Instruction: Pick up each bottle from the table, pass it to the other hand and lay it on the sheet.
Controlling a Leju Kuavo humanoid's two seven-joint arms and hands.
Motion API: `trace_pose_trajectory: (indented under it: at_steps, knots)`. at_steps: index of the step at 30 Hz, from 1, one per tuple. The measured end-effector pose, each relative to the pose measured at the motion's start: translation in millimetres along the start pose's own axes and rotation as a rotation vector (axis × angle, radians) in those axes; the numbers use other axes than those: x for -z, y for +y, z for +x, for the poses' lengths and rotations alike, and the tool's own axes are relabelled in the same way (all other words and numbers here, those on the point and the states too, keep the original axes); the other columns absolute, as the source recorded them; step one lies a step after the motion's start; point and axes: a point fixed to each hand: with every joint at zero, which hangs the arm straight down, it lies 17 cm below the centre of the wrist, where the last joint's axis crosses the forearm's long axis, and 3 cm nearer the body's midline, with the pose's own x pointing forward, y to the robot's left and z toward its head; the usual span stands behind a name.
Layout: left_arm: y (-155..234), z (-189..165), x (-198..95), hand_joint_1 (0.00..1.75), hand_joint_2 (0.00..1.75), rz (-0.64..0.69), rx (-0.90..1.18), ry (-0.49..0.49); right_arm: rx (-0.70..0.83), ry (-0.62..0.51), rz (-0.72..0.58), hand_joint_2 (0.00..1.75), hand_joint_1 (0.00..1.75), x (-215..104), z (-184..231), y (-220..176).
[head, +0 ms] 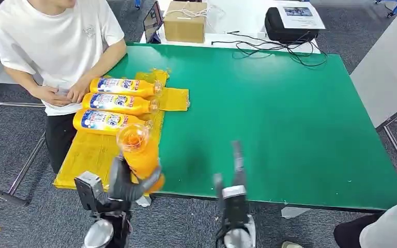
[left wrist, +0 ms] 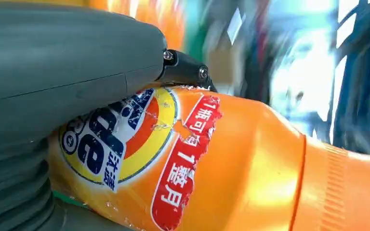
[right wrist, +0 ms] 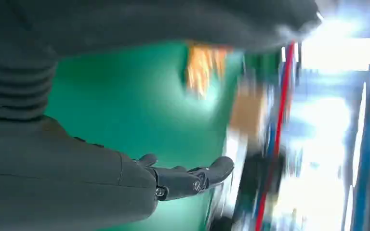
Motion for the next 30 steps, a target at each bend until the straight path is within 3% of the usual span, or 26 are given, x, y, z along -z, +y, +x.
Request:
trace_pose_trajectory:
  at_steps: [2, 6, 12, 18, 25, 30]
  knots:
    - [13.6, 6.3, 7.9, 1.75, 1.75, 0.030, 0.173, -0.064, -0.015, -0.013, -0.090, 0.00, 0.00, 10.6, 5.0, -26.3]
    - [24.7, 7.3, 13.8, 1.75, 1.75, 0.049, 0.258, -0.090, -0.013, -0.031, -0.175, 0.00, 0.00, 20.1, 13.1, -52.8]
    - [23.1, -7.9, 24.4, 1.75, 1.75, -0.025, 0.720, -0.150, 0.013, -0.042, -0.338, 0.00, 0.00, 33.8, 20.1, -110.1]
    - [23.9, -88.3, 31.7, 1.75, 1.75, -0.211, 0.944, 0.029, 0.074, -0.045, -0.314, 0.00, 0.00, 40.3, 21.9, -103.9]
    - [39.3, -137.9, 36.3, 1.75, 1.75, -0.304, 1.005, 0.159, 0.120, -0.033, -0.285, 0.00, 0.00, 43.6, 19.0, -91.3]
    - [56.1, -153.0, 51.1, 1.75, 1.75, -0.312, 1.043, 0.204, 0.159, -0.004, -0.270, 0.00, 0.00, 42.4, 10.9, -83.1]
